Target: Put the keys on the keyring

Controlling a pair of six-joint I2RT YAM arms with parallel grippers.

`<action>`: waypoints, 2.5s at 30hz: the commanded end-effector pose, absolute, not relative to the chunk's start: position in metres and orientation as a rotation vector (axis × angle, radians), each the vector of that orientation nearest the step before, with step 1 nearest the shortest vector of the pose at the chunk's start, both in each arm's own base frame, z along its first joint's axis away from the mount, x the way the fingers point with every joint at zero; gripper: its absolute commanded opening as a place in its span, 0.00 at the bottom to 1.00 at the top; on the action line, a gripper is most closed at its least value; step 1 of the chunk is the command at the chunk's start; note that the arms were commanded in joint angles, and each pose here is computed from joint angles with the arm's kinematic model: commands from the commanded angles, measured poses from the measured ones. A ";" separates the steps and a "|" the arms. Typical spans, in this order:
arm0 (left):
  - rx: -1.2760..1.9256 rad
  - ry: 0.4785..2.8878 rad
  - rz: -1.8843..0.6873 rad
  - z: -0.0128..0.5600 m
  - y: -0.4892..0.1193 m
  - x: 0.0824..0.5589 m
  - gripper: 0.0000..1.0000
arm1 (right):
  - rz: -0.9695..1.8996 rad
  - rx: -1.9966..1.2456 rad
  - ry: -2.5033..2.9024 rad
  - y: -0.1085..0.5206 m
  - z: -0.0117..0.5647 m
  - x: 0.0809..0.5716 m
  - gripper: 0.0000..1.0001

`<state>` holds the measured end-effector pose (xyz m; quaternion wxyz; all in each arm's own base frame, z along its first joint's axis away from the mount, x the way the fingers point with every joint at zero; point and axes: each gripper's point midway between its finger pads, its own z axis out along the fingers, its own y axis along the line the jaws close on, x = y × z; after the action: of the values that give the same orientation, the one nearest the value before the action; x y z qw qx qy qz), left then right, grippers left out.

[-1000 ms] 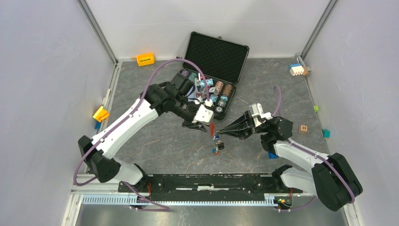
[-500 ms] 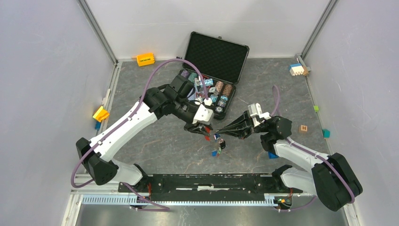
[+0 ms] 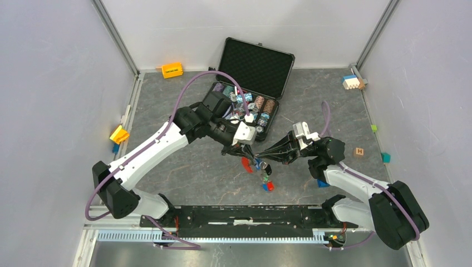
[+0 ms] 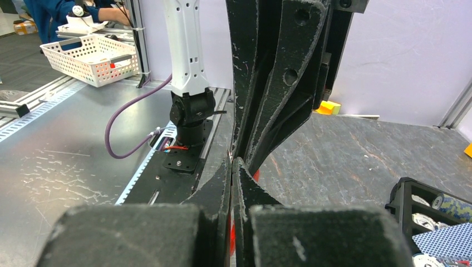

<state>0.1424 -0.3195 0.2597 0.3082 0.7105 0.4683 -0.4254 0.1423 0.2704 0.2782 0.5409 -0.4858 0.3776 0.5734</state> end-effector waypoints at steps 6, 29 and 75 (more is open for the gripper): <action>1.857 1.234 -1.191 0.264 -0.325 0.136 0.08 | 1.316 -1.151 0.823 0.269 0.292 0.141 0.00; 1.807 1.285 -1.098 0.269 -0.331 0.154 0.34 | 1.292 -1.161 0.824 0.269 0.291 0.142 0.00; 1.583 1.364 -1.102 0.284 -0.336 0.144 0.36 | 1.268 -1.093 0.903 0.268 0.288 0.162 0.00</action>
<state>0.1453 -0.3243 0.2628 0.3671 0.6303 0.5427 -0.4164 0.1555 0.2694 0.2713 0.5489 -0.4752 0.4024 0.5576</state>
